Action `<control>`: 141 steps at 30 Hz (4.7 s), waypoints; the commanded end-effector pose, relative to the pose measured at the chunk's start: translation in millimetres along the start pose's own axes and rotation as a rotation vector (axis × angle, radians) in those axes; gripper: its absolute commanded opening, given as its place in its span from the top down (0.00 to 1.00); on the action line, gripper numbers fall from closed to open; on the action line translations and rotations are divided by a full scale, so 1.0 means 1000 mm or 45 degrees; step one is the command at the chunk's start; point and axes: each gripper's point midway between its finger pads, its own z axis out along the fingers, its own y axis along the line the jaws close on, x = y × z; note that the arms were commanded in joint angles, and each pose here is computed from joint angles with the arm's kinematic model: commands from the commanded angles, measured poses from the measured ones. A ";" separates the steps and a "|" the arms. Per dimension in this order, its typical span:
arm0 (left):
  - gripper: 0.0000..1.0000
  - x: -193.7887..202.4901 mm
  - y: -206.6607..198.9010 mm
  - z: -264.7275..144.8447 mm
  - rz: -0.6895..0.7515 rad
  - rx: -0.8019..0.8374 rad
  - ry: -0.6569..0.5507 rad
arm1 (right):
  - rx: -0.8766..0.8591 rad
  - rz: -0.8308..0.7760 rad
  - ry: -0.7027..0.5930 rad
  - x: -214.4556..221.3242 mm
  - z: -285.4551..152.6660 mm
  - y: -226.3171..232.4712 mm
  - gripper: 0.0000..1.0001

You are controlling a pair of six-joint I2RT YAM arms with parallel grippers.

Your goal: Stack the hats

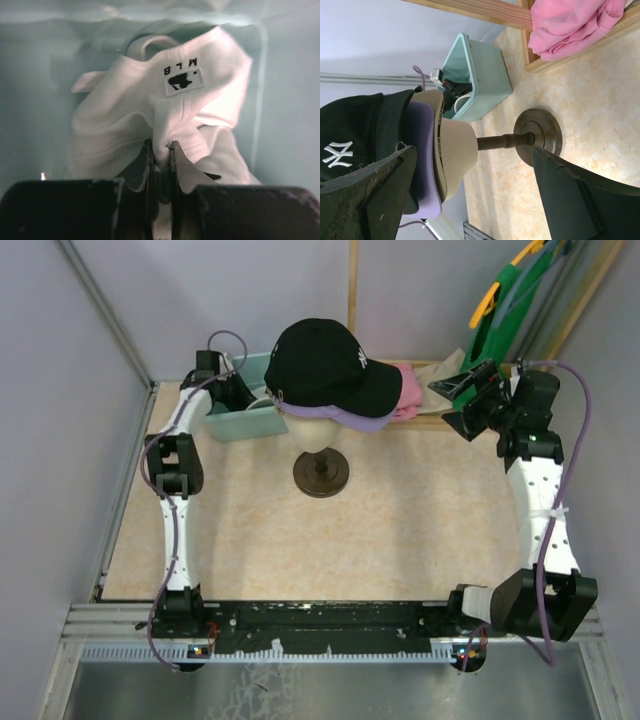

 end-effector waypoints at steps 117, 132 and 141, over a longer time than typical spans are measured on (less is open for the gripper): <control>1.00 -0.079 -0.340 -0.660 -0.508 1.820 -0.787 | -1.559 -0.239 -0.225 0.215 -0.058 0.407 0.97; 1.00 -0.073 -0.325 -0.636 -0.457 1.703 -0.873 | -1.403 -0.275 -0.414 0.134 -0.095 0.373 0.99; 0.77 -0.080 -0.332 -0.628 -0.286 1.652 -0.899 | -1.343 -0.242 -0.268 0.124 -0.091 0.383 1.00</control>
